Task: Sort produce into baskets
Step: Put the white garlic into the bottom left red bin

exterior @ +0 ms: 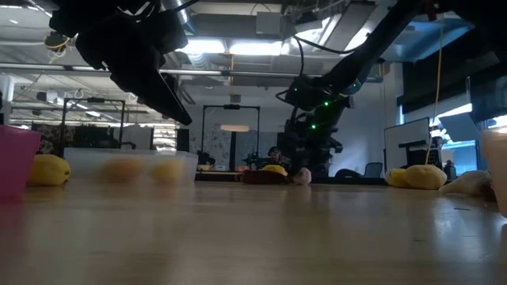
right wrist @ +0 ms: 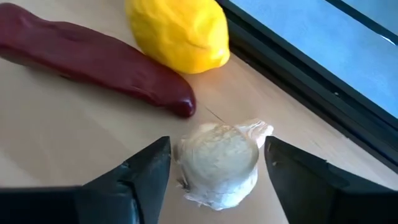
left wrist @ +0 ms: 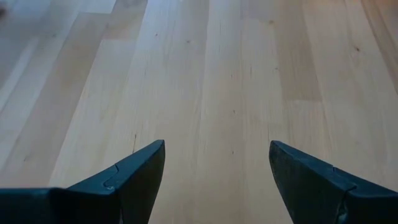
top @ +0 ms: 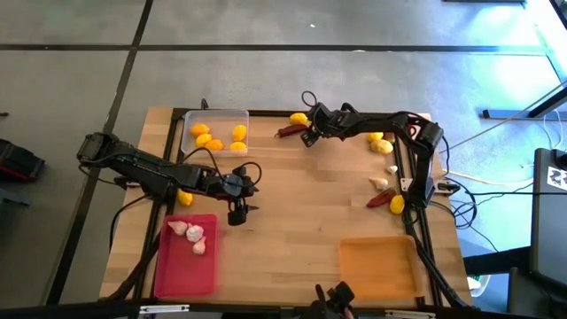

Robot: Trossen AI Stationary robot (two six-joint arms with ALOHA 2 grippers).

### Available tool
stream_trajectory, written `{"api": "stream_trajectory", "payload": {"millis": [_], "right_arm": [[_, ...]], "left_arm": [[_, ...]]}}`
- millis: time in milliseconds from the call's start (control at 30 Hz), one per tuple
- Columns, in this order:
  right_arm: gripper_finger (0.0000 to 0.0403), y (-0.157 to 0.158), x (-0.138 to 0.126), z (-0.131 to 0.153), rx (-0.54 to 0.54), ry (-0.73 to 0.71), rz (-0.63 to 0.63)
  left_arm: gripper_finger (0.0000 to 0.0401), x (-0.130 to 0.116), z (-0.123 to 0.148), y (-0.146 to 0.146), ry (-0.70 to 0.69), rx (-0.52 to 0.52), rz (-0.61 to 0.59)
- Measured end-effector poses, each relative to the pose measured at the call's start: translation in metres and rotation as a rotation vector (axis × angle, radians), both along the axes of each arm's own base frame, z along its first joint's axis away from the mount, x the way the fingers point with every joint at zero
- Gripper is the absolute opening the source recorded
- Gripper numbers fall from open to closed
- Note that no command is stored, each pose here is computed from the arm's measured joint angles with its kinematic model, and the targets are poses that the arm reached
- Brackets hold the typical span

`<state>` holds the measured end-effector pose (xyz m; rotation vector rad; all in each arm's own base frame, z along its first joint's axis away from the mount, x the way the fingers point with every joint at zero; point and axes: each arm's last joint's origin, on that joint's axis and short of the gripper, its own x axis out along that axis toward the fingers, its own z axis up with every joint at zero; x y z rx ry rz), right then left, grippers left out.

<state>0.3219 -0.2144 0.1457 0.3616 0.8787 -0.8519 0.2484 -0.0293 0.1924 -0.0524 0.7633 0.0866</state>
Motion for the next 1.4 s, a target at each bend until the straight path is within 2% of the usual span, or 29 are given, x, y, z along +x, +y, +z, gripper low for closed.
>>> {"api": "stream_trajectory", "payload": {"millis": [367, 500, 667, 1000, 1233, 1400], "right_arm": [[0.0140, 0.001, -0.001, 0.000, 0.002, 0.025, 0.025], [0.0114, 0.006, 0.002, 0.000, -0.003, 0.033, 0.052], [0.0110, 0.020, 0.008, 0.007, -0.019, 0.038, 0.116], [0.0112, 0.072, 0.022, 0.056, -0.092, -0.067, 0.305], [0.0112, 0.118, 0.030, 0.086, -0.128, -0.159, 0.483], [0.0112, 0.150, 0.035, 0.096, -0.145, -0.206, 0.586]], "left_arm": [[0.0286, 0.000, 0.000, 0.000, 0.000, -0.004, 0.005], [0.0286, 0.000, 0.000, 0.000, -0.004, -0.044, 0.044], [0.0286, 0.000, 0.000, 0.000, -0.007, -0.081, 0.078], [0.0286, 0.000, 0.000, 0.000, -0.018, -0.133, 0.137], [0.0285, 0.006, 0.007, -0.001, -0.113, -0.131, 0.120], [0.0285, 0.010, 0.012, 0.001, -0.183, -0.100, 0.167]]}}
